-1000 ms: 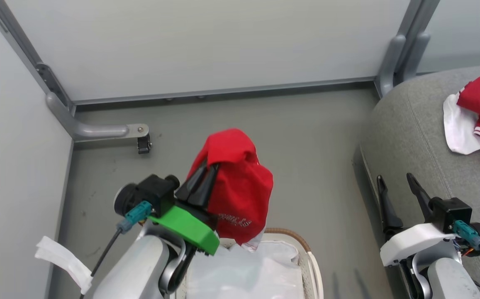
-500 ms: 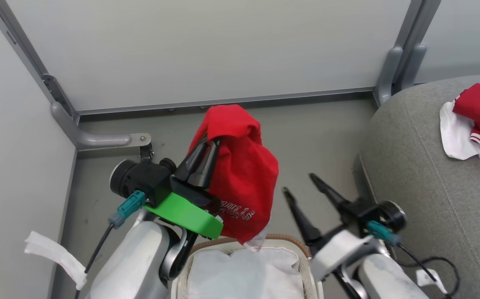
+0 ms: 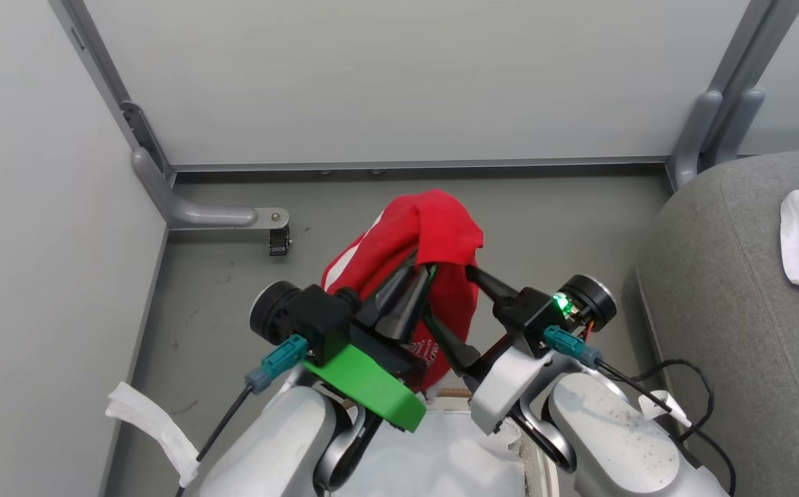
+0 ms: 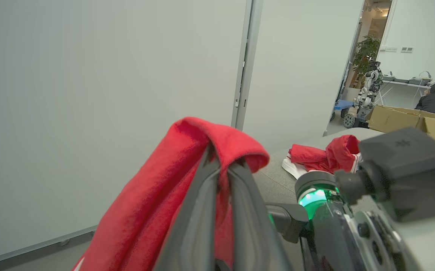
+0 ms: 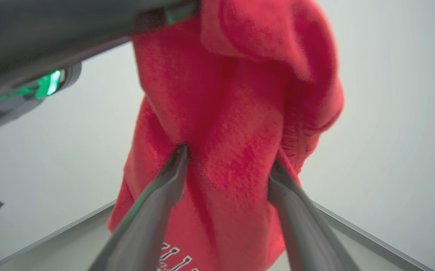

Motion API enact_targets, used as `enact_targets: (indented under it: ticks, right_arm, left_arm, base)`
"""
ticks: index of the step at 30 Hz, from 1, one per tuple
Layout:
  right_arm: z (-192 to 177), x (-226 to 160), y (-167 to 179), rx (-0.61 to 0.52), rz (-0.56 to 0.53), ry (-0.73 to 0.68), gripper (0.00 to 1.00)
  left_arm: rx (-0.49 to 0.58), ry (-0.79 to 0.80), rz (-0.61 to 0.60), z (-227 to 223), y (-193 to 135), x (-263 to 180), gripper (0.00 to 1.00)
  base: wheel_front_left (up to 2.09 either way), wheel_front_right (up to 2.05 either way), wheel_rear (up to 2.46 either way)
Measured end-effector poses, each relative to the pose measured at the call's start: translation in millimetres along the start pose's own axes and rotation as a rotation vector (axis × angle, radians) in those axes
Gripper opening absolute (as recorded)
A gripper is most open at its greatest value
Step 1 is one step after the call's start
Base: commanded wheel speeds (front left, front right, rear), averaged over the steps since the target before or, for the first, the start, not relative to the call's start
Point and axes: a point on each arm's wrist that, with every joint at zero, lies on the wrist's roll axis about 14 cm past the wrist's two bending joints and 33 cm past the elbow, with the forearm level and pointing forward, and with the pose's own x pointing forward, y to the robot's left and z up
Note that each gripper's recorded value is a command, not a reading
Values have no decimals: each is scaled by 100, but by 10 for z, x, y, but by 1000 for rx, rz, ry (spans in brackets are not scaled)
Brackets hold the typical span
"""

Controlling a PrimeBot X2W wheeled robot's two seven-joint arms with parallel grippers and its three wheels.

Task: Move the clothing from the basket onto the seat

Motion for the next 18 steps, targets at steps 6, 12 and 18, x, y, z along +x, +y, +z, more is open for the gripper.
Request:
enact_targets:
  ticks: [6, 12, 18]
  right_arm:
    - [-25, 13, 31, 80, -5, 1, 0]
    - [-111, -227, -251, 108, -122, 20, 0]
    - [-207, -613, -532, 99, -256, 51, 0]
  left_arm:
    - [-6, 7, -3, -27, -23, -8, 0]
    - [-32, 40, 5, -180, -7, 1, 100]
    - [-71, 79, -57, -377, -190, 105, 100]
  base:
    - [0, 0, 0]
    - [0, 0, 0]
    - [0, 0, 0]
